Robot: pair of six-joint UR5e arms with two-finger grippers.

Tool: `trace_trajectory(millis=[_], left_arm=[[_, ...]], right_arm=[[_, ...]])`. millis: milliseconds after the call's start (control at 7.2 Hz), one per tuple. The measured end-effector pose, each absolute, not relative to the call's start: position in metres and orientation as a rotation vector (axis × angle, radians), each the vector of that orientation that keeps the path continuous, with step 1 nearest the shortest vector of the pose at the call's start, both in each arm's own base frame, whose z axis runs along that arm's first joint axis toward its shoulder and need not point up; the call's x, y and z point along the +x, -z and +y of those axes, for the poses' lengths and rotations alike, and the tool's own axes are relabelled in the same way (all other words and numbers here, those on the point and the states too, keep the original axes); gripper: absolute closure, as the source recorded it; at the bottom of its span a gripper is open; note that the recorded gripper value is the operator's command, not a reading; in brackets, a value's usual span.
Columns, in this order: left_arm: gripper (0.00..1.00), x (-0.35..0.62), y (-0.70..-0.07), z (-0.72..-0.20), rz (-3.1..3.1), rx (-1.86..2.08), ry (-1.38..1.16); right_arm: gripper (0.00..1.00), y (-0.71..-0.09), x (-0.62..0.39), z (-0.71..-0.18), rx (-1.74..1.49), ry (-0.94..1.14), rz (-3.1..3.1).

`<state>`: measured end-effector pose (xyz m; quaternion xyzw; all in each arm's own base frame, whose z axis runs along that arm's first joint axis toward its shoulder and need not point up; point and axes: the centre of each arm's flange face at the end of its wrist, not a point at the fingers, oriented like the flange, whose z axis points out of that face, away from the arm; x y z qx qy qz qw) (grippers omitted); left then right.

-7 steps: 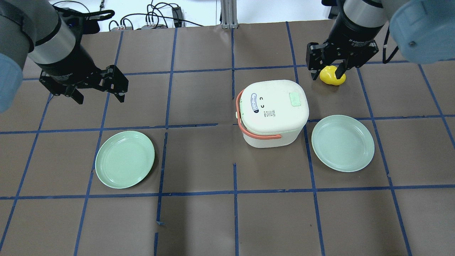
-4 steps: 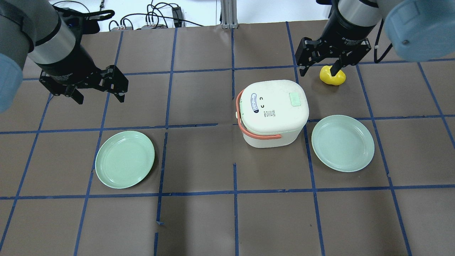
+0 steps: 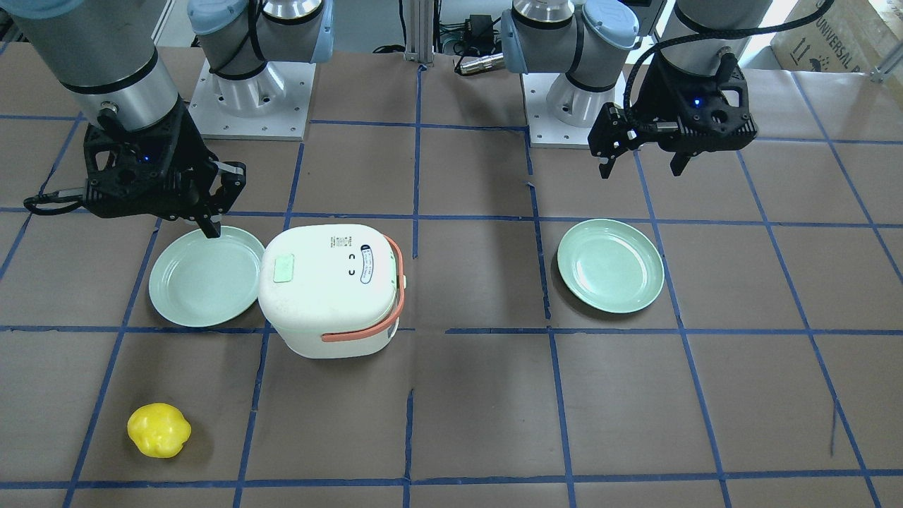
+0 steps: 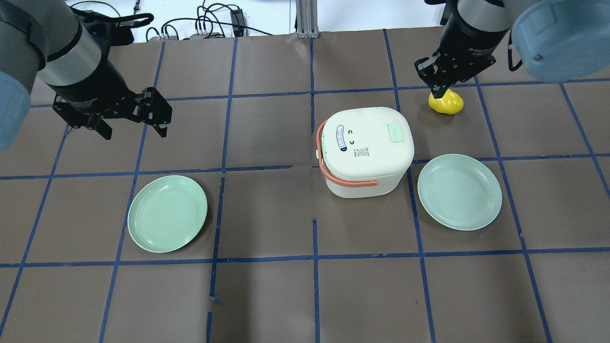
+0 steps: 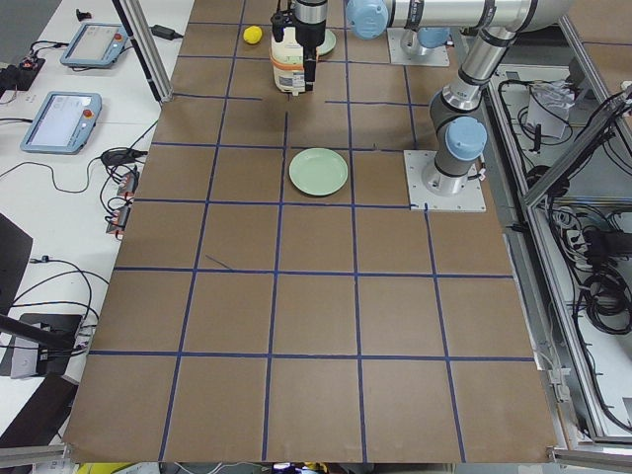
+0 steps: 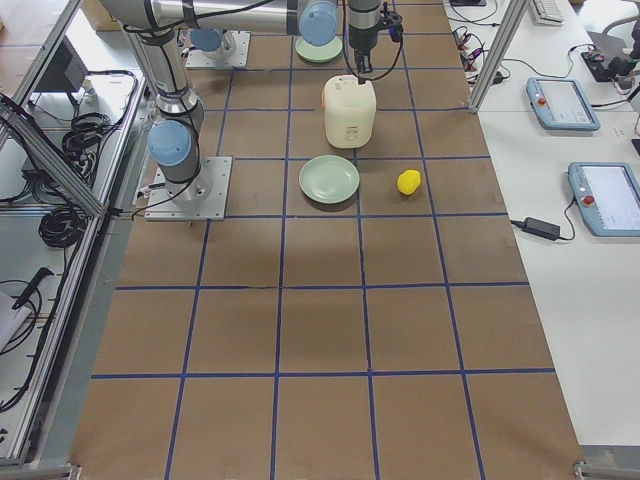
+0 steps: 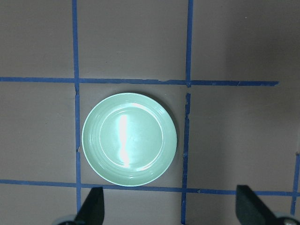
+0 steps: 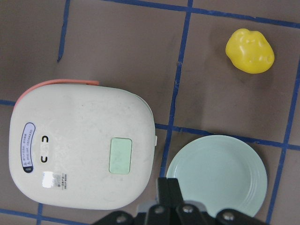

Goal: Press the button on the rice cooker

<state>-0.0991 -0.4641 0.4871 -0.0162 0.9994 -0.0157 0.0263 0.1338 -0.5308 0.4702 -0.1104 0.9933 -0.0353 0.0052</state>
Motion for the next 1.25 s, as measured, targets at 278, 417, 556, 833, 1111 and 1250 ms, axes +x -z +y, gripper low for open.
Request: trace_trajectory(millis=[278,417,556,833,1111,1250], left_arm=[[0.0,-0.099,-0.487,-0.464,3.088,-0.05,0.05],[0.0,-0.099,-0.487,-0.464,3.088,-0.05,0.05],[0.0,-0.099,-0.487,-0.464,3.088,-0.05,0.05],[0.0,-0.099,-0.487,-0.464,3.088,-0.05,0.049],[0.0,-0.099,-0.487,-0.464,3.088,-0.05,0.048],[0.0,-0.099,-0.487,-0.464,3.088,-0.05,0.048]], right_arm=[[0.01,-0.469,0.133,-0.53,-0.419,0.093,3.114],[0.21,-0.469,0.133,-0.53,-0.41,0.098,3.109],[0.64,-0.469,0.135,-0.53,-0.392,0.104,3.091],[0.96,-0.469,0.138,-0.531,-0.375,0.109,3.069],[0.94,-0.462,0.138,-0.54,-0.36,0.126,3.073],[0.94,-0.453,0.138,-0.545,-0.357,0.114,3.073]])
